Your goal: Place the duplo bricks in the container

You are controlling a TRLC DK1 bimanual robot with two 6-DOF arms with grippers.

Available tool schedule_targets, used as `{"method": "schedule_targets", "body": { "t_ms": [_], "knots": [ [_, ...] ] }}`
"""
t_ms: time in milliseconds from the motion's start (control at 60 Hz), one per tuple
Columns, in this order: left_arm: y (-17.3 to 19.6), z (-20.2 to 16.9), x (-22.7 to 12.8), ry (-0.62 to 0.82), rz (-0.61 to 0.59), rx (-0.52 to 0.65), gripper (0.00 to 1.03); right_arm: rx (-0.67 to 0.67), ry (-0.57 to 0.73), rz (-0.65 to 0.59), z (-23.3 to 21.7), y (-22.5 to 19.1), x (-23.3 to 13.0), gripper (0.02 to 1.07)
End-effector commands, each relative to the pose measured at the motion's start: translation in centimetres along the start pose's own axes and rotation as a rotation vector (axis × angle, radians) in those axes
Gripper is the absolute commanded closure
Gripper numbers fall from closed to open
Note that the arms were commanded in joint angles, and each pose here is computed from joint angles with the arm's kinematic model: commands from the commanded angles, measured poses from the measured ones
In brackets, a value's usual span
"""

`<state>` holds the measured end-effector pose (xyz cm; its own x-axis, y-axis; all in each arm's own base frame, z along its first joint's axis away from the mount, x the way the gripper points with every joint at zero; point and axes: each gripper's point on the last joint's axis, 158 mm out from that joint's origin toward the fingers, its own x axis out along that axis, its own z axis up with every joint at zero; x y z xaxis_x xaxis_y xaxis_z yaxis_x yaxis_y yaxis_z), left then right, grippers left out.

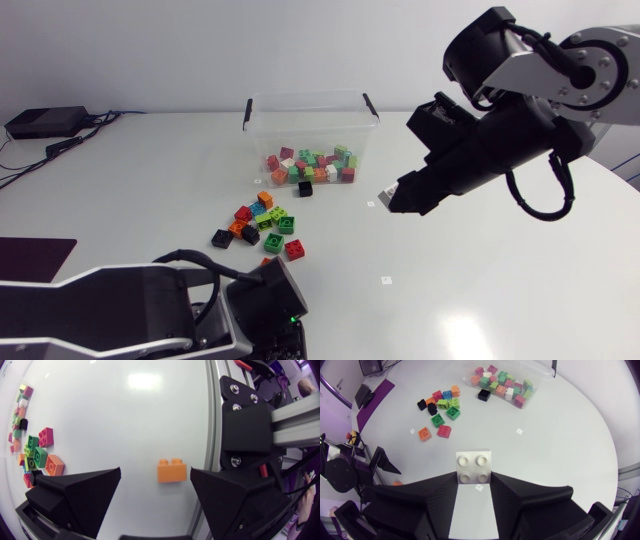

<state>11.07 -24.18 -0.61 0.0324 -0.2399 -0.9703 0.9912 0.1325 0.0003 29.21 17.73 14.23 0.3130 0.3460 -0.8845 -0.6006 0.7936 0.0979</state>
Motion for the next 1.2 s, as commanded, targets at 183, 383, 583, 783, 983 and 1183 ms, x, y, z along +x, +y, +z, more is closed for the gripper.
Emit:
{"method": "schedule_targets", "body": {
  "t_ms": [183,383,583,783,983,1183],
  "knots": [
    [-1.1,-1.5,0.9,0.09,-0.042,-0.017,0.08,-0.006,0.002,0.008,-0.3,-0.4,-0.4,0.66],
    [-1.4,-1.6,1.2,0.134,-0.057,-0.022,0.14,-0.002,0.007,0.014,-0.7,-0.4,-0.3,0.66],
    [-1.3,-1.1,1.4,0.144,-0.061,-0.032,0.2,0.002,0.005,0.014,-0.9,-0.3,-0.4,0.66],
    [-1.3,-0.8,1.7,0.136,-0.071,-0.059,0.28,0.001,-0.002,0.012,-0.9,-0.2,-0.8,0.66],
    [-1.1,-0.6,2.4,0.132,-0.074,-0.082,0.49,0.018,-0.044,-0.004,0.6,-1.3,-1.5,0.66],
    [-1.1,-0.9,2.4,0.129,-0.076,-0.098,0.7,0.039,-0.125,-0.018,4.2,-2.1,-1.5,0.66]
  ]
}}
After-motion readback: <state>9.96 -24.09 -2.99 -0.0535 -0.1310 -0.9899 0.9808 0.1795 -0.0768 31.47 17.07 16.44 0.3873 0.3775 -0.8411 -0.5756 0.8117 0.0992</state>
